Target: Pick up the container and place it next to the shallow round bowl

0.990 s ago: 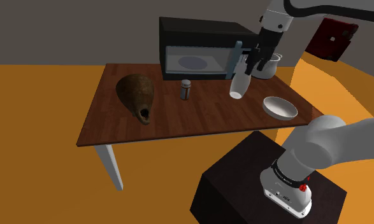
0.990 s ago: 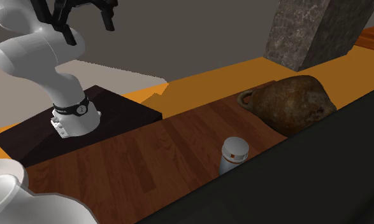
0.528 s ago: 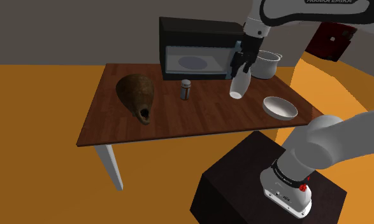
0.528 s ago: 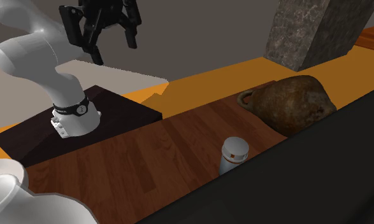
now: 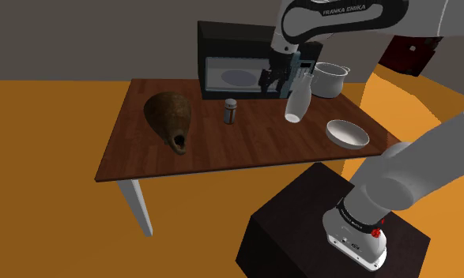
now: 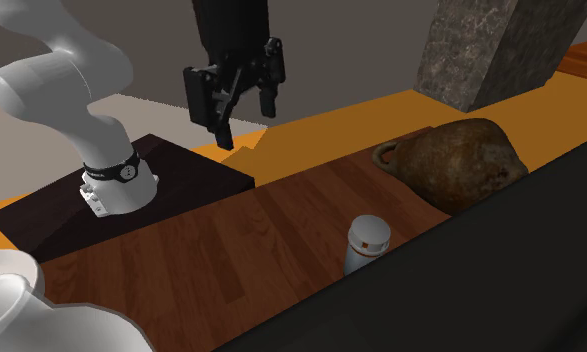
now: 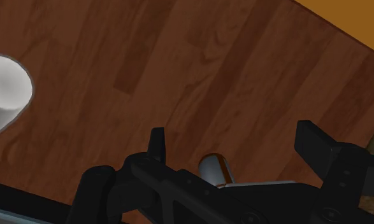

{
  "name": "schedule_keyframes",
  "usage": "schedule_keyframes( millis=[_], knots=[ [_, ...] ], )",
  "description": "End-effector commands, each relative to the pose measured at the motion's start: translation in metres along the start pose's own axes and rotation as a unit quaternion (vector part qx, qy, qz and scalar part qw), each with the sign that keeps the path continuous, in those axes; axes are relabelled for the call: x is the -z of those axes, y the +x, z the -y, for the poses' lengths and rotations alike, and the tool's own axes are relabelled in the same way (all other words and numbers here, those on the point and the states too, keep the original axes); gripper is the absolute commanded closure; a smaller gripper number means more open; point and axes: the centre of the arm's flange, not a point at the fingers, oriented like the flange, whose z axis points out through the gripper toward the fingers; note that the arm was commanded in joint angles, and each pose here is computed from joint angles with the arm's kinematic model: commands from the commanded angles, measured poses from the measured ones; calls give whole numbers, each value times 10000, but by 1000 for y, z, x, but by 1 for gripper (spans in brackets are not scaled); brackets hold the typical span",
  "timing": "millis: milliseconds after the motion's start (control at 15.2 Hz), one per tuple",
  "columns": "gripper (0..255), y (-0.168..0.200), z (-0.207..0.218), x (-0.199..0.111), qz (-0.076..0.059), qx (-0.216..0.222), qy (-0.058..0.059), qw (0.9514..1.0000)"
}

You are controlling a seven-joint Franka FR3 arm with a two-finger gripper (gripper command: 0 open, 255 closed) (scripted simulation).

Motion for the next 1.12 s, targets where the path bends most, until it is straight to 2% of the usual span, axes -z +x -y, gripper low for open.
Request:
schedule_keyframes(
  millis=[0, 924, 1056],
  knots=[
    [0, 22, 4, -17, -2, 10, -19, 10000],
    [0, 181, 33, -108, 2, 90, -158, 9998],
    [0, 183, 33, -115, 2, 91, -160, 9998]
  ],
)
